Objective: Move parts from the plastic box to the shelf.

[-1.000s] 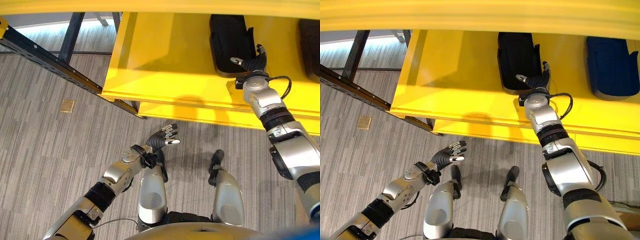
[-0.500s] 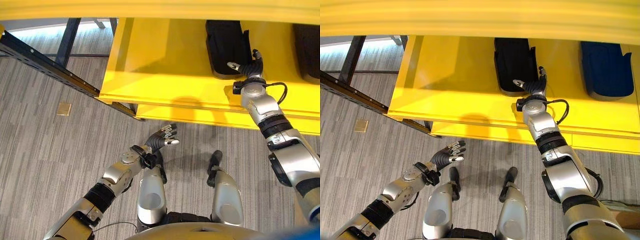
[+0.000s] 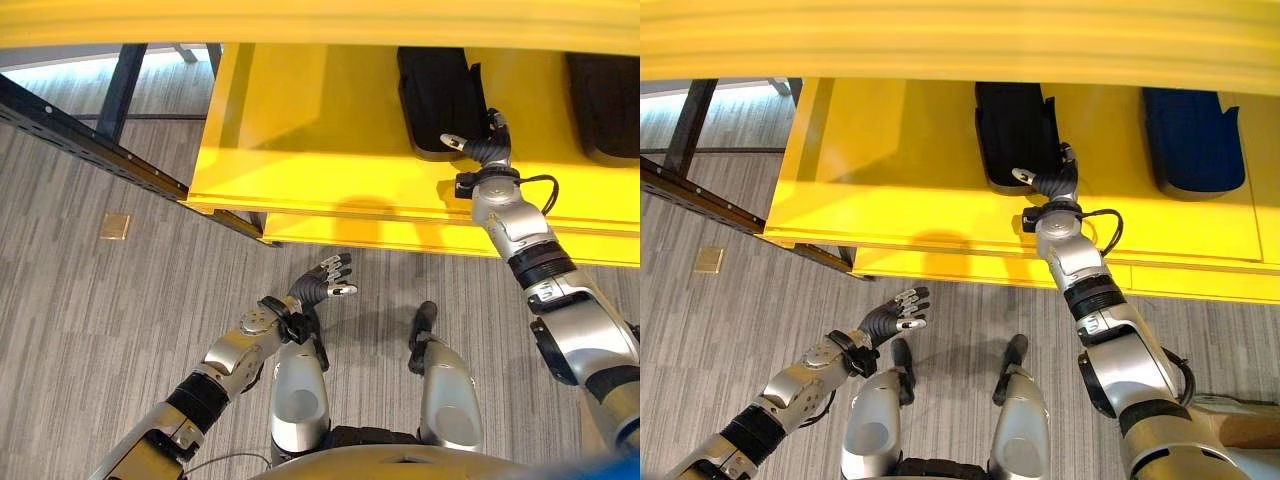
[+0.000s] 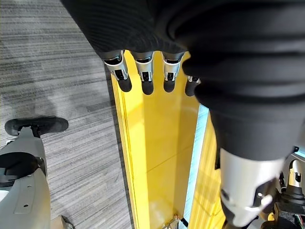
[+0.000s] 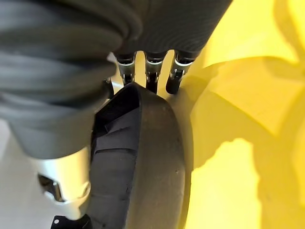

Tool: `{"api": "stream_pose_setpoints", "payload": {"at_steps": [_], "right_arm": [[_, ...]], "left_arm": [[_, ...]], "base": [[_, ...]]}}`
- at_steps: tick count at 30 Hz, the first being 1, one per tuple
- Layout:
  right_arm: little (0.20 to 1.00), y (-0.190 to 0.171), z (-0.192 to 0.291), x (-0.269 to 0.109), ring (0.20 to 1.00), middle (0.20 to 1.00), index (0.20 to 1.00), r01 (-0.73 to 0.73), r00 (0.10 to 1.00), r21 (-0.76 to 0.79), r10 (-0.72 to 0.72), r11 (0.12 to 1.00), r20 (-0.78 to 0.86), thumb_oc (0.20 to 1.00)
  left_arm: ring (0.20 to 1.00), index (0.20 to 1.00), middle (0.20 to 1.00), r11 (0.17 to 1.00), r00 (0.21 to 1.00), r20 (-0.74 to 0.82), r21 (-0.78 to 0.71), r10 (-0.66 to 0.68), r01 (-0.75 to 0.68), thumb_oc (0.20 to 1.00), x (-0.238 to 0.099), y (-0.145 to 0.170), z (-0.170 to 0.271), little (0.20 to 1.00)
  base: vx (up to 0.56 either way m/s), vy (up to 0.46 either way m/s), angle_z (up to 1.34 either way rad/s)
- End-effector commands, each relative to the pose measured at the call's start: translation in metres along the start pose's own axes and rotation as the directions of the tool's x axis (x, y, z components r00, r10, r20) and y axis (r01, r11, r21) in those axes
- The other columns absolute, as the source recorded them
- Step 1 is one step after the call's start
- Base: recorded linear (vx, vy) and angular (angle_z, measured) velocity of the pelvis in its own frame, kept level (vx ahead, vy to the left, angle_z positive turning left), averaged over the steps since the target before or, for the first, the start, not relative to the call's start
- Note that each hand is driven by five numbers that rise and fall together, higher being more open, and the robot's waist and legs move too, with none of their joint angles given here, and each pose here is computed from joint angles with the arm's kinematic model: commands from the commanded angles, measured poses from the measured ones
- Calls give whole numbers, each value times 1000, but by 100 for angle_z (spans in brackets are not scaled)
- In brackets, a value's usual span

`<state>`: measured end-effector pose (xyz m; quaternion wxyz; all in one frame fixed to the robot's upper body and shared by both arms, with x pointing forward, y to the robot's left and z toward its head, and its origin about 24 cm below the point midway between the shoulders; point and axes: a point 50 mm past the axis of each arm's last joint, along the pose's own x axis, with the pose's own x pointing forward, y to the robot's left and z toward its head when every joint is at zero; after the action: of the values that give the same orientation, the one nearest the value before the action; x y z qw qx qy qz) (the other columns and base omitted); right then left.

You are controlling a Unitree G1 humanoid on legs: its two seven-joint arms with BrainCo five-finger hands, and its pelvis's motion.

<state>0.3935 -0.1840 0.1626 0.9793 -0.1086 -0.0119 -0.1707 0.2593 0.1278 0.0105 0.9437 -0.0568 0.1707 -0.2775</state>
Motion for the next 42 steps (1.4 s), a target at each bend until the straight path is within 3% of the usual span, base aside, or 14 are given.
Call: {"api": "stream_pose_setpoints", "payload": {"at_steps": [1, 42], "right_arm": [[1000, 10, -26, -10, 1000, 1000, 1000, -72, 994, 15, 73, 997, -83, 1000], [1000, 51, -57, -50, 1000, 1000, 1000, -261, 955, 54, 266, 964, -132, 1000]], "left_arm": [[1000, 1000, 1000, 999, 995, 82, -8, -50, 51, 1000, -2, -12, 7, 1000], [1000, 1000, 1000, 999, 996, 85, -23, -33, 35, 1000, -4, -13, 0, 1000]], "base": [[0, 0, 0], [0, -1, -1]]}}
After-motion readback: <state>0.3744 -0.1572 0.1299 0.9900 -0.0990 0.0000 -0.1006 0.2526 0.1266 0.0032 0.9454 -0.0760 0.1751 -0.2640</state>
